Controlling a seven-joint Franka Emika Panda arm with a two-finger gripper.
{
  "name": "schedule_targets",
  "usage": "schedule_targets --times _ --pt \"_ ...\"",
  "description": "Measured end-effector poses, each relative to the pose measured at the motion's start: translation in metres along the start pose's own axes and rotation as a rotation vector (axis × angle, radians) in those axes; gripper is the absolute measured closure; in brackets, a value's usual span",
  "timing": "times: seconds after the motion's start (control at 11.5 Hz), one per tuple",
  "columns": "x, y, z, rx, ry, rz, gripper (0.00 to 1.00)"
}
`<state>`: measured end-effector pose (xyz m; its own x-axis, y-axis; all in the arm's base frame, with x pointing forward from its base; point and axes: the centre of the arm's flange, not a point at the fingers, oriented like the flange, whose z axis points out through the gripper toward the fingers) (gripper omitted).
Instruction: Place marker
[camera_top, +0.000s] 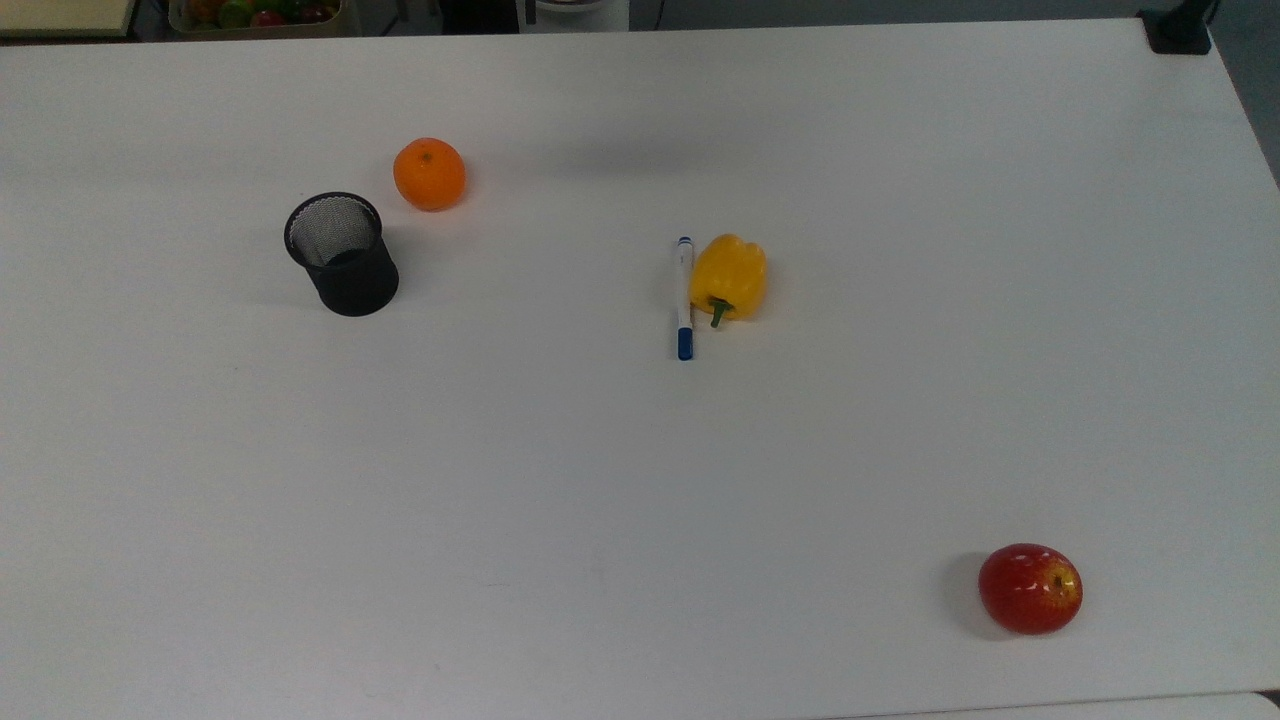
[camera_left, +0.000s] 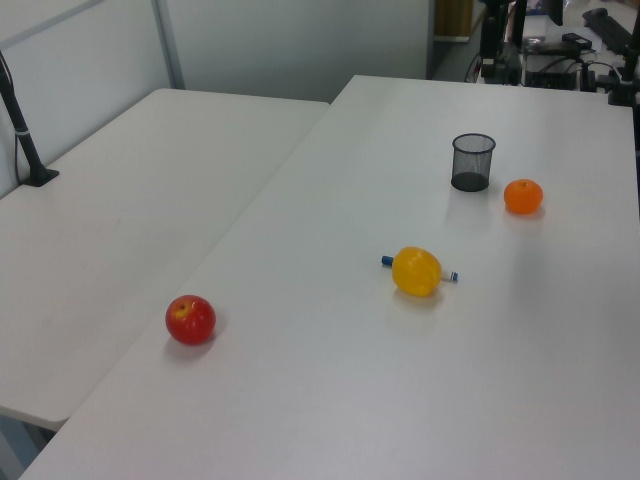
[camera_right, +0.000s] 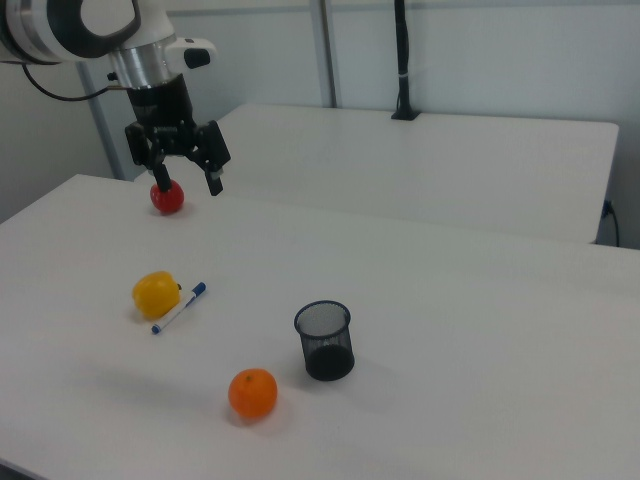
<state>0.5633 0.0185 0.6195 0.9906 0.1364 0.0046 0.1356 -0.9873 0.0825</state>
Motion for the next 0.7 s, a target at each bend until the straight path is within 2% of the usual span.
schedule_targets --times 0.52,0.7 --pt "0.0012 -0.0075 0.0003 0.0 -0.001 -0.01 0.0" --pt "0.0017 -0.0096 0.0008 0.003 -0.001 0.051 0.0"
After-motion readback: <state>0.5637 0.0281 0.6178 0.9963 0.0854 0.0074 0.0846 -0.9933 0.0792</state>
